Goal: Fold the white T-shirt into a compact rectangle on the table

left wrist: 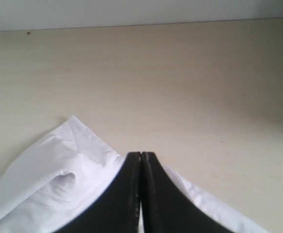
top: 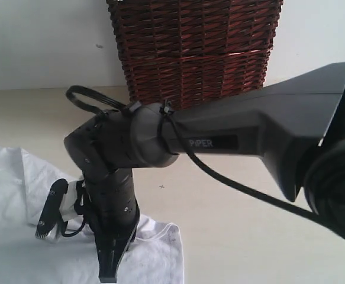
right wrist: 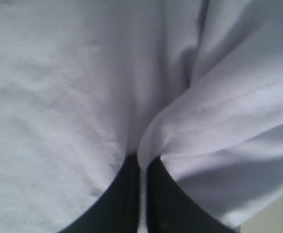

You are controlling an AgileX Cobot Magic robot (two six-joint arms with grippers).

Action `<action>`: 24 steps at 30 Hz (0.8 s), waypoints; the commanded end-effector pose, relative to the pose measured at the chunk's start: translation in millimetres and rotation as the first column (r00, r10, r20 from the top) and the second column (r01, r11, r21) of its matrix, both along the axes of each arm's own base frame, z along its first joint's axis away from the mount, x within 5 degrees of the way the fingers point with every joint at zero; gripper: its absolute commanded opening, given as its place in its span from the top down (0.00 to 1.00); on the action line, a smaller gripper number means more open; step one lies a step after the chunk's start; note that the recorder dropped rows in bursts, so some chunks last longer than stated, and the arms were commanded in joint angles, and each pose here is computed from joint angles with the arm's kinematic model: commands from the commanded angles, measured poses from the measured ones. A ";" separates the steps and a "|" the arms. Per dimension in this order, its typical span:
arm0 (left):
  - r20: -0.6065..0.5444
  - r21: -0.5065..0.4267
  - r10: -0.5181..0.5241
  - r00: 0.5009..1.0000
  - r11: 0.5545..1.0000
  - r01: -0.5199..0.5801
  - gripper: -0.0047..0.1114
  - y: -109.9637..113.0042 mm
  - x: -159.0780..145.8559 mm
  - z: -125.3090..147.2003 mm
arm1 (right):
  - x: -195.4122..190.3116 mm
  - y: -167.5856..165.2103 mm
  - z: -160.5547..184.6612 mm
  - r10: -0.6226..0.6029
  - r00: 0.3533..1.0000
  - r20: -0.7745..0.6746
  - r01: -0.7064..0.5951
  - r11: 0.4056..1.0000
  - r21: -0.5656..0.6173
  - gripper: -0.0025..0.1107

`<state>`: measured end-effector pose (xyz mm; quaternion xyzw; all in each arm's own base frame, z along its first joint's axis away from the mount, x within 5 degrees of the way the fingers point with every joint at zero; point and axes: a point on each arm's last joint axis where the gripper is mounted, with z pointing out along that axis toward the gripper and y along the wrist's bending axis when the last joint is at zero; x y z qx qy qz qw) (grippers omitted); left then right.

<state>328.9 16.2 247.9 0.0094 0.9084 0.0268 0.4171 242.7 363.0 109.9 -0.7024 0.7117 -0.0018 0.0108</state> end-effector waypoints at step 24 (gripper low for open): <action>-0.013 -0.045 0.025 1.000 0.999 -0.025 0.96 -1.1 -2.0 0.7 | 56.0 5.1 52.8 -0.520 0.852 0.056 0.417 0.741 0.526 0.45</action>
